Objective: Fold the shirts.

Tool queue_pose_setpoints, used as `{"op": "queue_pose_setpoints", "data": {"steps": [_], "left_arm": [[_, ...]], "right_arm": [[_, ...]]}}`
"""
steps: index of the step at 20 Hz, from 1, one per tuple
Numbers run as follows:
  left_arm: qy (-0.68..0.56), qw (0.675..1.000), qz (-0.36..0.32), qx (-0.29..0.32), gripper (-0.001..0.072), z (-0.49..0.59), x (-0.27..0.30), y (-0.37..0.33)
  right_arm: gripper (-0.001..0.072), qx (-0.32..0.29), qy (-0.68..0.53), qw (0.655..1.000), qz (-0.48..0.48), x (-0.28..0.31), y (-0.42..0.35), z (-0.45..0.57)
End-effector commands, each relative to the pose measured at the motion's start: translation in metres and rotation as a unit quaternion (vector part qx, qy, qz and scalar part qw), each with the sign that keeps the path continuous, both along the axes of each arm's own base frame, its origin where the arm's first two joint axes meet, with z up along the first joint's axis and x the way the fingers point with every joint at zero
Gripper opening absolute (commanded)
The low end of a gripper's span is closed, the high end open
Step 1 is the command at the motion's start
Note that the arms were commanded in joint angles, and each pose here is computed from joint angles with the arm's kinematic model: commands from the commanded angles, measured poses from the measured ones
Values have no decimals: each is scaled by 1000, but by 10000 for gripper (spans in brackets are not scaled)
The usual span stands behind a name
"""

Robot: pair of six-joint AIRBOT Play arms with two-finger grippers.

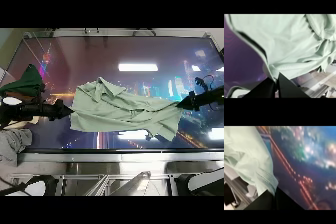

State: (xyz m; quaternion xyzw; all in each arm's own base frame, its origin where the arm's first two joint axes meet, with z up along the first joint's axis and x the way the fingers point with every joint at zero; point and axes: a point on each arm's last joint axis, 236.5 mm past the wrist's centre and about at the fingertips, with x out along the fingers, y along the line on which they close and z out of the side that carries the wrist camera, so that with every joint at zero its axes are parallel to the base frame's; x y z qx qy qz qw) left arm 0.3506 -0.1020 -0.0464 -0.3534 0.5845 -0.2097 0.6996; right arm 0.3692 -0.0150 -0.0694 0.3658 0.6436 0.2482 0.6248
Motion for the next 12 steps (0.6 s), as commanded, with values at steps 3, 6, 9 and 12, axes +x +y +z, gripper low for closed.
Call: {"op": "queue_pose_setpoints", "data": {"steps": [3, 6, 9, 12], "left_arm": [[76, 990, -87, 76, 277, -35, -2, 44], [123, 985, -78, 97, 303, -41, -19, 76], [179, 979, -68, 70, 720, -51, -50, 76], [227, 969, -77, 50, 720, -68, -87, 61]], "right_arm": [[26, -68, 12, 992, -103, -55, 17, -37], [27, -63, 9, 993, -97, -60, 21, -39], [38, -63, 9, 993, -98, -60, 21, -39], [415, -63, 8, 993, -98, -60, 21, -39]]}}
